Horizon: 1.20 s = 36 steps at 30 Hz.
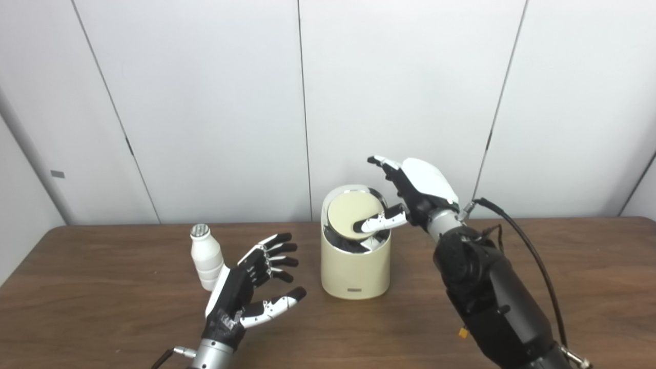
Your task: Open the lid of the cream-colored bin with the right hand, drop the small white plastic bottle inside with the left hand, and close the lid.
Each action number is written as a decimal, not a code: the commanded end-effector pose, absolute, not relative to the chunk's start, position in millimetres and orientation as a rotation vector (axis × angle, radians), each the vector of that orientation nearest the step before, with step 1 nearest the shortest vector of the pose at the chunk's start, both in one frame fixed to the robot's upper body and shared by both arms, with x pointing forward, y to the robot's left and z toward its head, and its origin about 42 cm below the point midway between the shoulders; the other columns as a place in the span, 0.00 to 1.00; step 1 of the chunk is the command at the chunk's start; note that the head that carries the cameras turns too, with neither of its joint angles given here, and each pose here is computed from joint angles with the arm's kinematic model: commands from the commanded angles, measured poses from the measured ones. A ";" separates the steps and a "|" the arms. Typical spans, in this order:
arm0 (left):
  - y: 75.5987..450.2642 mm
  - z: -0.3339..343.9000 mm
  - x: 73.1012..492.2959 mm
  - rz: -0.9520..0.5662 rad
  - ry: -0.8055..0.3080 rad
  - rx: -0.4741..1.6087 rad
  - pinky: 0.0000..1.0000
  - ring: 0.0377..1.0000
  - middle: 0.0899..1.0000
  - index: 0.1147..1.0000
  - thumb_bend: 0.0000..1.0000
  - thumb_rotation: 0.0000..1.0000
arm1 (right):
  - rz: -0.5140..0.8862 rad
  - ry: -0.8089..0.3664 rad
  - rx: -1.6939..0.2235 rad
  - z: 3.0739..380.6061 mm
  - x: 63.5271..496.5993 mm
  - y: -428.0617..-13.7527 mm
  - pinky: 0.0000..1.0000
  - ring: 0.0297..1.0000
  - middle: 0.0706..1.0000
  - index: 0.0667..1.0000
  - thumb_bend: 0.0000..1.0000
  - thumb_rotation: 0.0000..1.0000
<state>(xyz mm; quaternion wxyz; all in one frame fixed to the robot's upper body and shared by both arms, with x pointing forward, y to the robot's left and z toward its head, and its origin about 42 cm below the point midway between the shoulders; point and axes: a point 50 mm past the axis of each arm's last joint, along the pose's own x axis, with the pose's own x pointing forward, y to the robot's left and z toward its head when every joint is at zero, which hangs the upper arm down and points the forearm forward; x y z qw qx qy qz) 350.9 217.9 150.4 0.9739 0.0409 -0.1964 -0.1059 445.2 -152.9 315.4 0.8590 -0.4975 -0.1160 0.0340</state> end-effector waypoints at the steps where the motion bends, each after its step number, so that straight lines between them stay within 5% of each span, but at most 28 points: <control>1: 216.3 171.2 358.3 -0.222 -0.477 0.082 0.57 0.68 0.75 0.80 0.63 0.00 | 0.011 -0.352 -0.986 353.7 439.0 -152.7 0.64 0.83 0.89 0.89 0.89 0.36; 5: 215.6 170.8 358.9 -0.224 -0.477 0.082 0.57 0.68 0.75 0.80 0.63 0.00 | -0.029 -0.374 -0.914 360.1 429.0 -165.0 0.57 0.77 0.85 0.86 0.90 0.40; 14: 215.6 171.8 358.7 -0.219 -0.482 0.086 0.57 0.68 0.75 0.80 0.63 0.00 | -0.036 -0.323 -0.625 317.1 403.4 -209.2 0.63 0.80 0.87 0.88 0.87 0.43; 23: 219.7 172.7 357.7 -0.219 -0.486 0.097 0.57 0.68 0.75 0.80 0.63 0.00 | -0.036 -0.327 -0.435 234.8 375.0 -246.2 0.71 0.83 0.89 0.89 0.85 0.34; 36: 218.5 170.3 351.2 -0.211 -0.470 0.096 0.56 0.67 0.75 0.80 0.63 0.00 | -0.060 -0.376 -0.315 188.8 375.2 -255.9 0.77 0.84 0.89 0.89 0.86 0.30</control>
